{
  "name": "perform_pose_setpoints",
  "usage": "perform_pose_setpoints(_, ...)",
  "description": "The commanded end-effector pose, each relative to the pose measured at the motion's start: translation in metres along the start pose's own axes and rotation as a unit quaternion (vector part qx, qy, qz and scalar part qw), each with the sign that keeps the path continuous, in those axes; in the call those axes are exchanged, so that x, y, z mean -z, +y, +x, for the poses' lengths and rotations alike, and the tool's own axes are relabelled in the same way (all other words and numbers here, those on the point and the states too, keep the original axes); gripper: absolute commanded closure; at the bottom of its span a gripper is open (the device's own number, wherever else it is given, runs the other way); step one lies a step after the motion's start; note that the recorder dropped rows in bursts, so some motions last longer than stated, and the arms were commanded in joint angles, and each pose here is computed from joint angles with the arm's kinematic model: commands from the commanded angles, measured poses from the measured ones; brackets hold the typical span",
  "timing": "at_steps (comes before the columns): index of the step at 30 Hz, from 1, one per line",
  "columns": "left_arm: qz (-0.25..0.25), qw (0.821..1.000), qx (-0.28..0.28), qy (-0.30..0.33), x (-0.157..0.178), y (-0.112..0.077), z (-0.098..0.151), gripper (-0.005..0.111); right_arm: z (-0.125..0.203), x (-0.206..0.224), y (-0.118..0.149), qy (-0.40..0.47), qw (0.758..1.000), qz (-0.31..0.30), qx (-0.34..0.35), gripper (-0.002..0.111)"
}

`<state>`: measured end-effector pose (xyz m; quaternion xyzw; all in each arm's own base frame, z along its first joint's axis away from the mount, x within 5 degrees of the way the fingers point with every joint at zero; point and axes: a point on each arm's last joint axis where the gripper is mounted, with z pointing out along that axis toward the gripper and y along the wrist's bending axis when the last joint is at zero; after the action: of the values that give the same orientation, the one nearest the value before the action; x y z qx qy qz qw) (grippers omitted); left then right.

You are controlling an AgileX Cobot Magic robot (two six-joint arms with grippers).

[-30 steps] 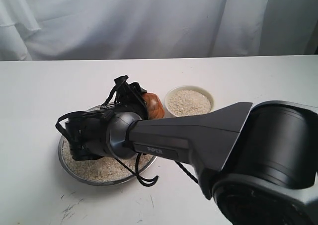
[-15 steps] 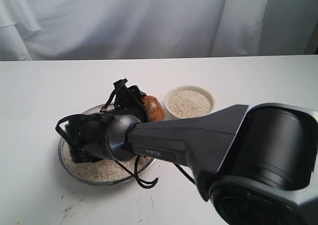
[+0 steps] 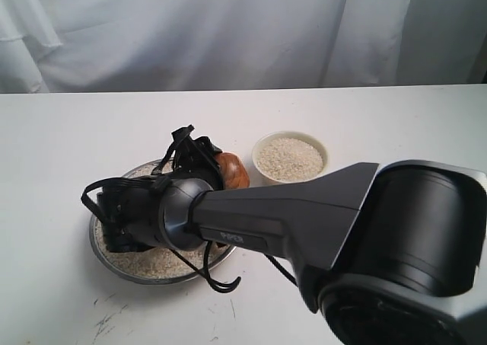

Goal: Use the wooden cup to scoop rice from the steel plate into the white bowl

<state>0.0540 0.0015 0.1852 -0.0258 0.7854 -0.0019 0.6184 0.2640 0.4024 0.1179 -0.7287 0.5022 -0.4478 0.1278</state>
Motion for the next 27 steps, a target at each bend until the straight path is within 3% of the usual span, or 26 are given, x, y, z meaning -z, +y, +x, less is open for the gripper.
perform_pose_setpoints(1,0.001,1.0,0.0,-0.003,0.0,0.0,0.001,0.107,-0.002,0.004,0.004,0.0,1.0,-0.01,0.001,0.108)
perform_pose_setpoints(27,0.001,1.0,0.0,-0.003,0.0,0.0,0.001,0.107,-0.02,0.018,0.008,-0.059,0.998,0.005,0.0,0.108)
